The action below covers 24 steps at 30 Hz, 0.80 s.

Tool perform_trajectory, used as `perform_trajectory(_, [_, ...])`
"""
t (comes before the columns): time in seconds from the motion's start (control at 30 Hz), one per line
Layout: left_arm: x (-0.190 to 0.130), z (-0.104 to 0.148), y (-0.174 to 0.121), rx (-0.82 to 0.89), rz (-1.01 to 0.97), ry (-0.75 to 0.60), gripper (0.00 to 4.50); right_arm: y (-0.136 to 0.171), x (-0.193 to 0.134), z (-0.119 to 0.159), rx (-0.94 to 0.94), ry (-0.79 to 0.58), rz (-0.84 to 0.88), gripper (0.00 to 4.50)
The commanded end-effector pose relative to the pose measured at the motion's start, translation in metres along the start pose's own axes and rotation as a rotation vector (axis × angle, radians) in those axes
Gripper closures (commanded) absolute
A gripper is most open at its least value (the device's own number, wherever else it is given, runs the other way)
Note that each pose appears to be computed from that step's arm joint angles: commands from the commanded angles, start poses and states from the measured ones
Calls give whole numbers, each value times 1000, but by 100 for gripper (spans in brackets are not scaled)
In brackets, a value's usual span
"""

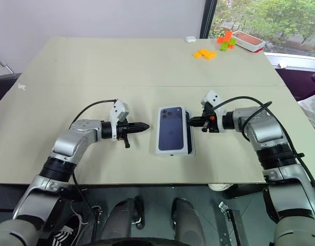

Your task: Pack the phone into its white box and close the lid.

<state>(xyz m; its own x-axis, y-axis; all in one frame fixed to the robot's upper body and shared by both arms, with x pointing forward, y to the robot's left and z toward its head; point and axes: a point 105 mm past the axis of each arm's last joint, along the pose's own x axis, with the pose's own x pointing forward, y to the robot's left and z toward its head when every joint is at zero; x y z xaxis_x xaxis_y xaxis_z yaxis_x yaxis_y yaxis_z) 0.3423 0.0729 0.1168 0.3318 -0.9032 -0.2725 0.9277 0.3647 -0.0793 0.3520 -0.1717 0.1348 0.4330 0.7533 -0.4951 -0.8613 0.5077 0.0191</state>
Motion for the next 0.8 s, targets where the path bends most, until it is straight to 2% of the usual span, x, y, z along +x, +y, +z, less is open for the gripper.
perform_trajectory(0.03, [6, 2, -5, 14, -41, 21, 450, 0, -9, 11, -69, -8, -9, 438])
perform_trajectory(0.57, [32, -9, -6, -4, -58, 60, 450, 6, -7, 14, -90, 1, 12, 438])
perform_trajectory(0.73, [39, -5, -4, 17, -45, 38, 450, 8, -5, 12, -92, 11, 18, 438])
perform_trajectory(0.8, [41, 7, -3, 21, -38, -9, 450, 9, -5, 8, -91, 26, 26, 438])
